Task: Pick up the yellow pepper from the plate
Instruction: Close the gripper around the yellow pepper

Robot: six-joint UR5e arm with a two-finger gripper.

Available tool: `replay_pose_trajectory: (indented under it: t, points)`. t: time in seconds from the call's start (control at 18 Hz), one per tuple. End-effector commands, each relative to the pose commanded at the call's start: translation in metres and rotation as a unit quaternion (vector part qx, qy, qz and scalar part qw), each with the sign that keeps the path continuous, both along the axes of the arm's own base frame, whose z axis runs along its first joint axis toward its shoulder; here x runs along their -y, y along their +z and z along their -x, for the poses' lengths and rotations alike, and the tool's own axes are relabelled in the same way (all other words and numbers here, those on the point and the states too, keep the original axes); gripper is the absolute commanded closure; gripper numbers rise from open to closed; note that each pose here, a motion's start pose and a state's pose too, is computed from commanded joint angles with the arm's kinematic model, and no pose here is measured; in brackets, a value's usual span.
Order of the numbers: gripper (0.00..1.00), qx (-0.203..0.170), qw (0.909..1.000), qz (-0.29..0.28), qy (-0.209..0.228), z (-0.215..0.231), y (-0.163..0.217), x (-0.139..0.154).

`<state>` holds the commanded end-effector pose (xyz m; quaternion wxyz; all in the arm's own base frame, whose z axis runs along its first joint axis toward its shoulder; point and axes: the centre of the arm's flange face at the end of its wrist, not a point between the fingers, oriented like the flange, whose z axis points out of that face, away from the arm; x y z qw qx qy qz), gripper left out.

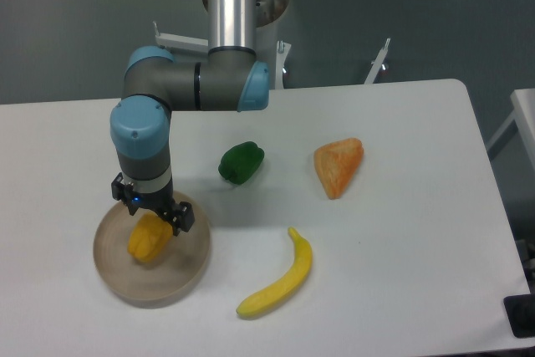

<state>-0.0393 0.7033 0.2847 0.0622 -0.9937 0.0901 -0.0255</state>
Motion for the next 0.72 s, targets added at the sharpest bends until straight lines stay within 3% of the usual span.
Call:
replay_pose_trajectory:
  t: [0.67,0.72]
  points:
    - [0.0,-0.012,0.9999,0.005,-0.006,-0.007,-0.015,-0.006]
    - [0.12,-0.017,0.9998,0.004,-0.006,-0.006,-0.015,-0.006]
